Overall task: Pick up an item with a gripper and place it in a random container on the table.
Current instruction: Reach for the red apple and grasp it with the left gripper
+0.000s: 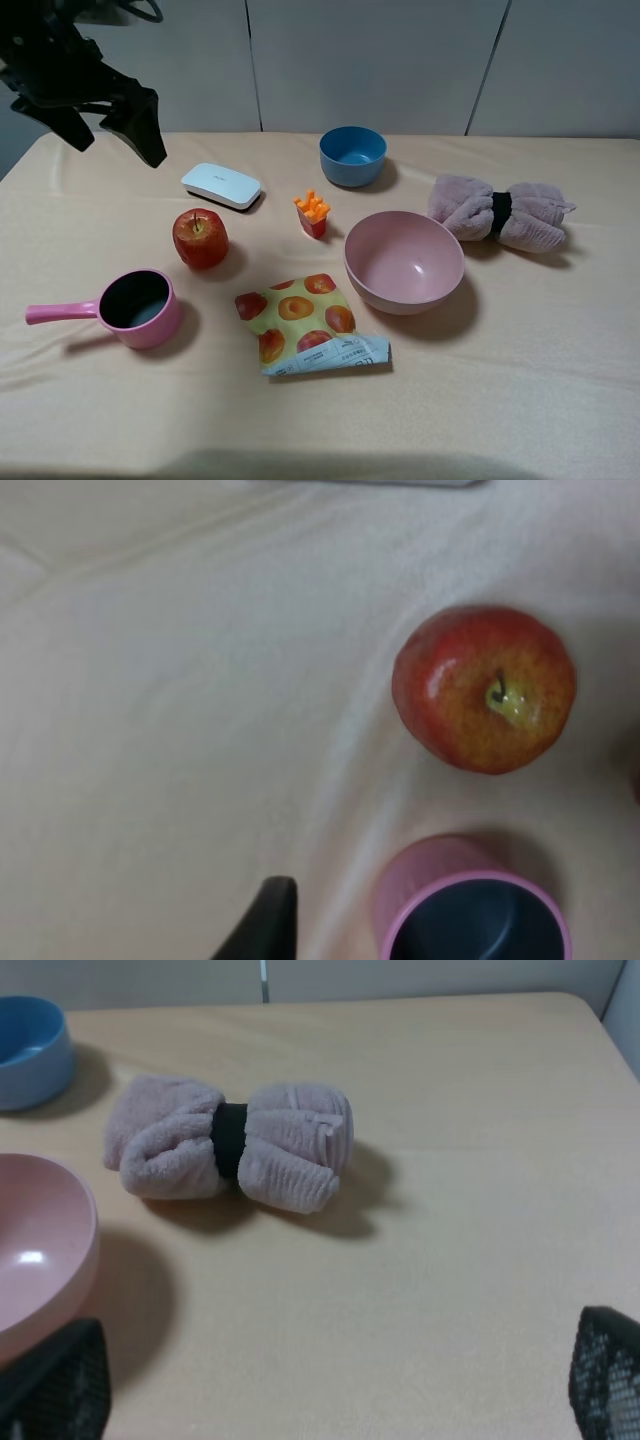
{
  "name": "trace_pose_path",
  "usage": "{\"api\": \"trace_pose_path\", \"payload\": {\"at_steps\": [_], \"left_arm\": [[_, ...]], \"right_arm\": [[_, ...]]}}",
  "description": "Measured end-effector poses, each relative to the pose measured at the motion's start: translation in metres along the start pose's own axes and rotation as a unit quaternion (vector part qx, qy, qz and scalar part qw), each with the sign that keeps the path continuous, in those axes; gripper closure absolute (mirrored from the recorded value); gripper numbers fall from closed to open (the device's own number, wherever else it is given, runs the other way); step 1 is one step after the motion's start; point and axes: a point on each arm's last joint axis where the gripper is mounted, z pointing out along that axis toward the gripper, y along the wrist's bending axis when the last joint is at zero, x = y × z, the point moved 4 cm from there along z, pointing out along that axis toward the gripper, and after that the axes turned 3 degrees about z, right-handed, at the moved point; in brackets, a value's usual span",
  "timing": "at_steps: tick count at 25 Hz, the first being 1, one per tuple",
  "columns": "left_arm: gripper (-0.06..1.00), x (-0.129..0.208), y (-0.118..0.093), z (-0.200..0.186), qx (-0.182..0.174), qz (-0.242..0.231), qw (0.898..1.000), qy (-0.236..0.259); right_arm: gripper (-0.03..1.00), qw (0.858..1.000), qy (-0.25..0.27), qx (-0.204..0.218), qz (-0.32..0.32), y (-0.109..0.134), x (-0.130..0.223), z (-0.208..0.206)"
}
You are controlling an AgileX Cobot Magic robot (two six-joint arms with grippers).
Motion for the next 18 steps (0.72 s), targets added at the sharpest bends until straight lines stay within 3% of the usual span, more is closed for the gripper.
{"api": "trace_pose_path", "payload": {"at_steps": [18], "left_arm": [[-0.05,-0.042,-0.037,0.042,-0.025,0.061,0.997,0.046]], "right_arm": [[0.27,1.000,0.000,-0.001,0.001,0.000,0.000,0.000]]}}
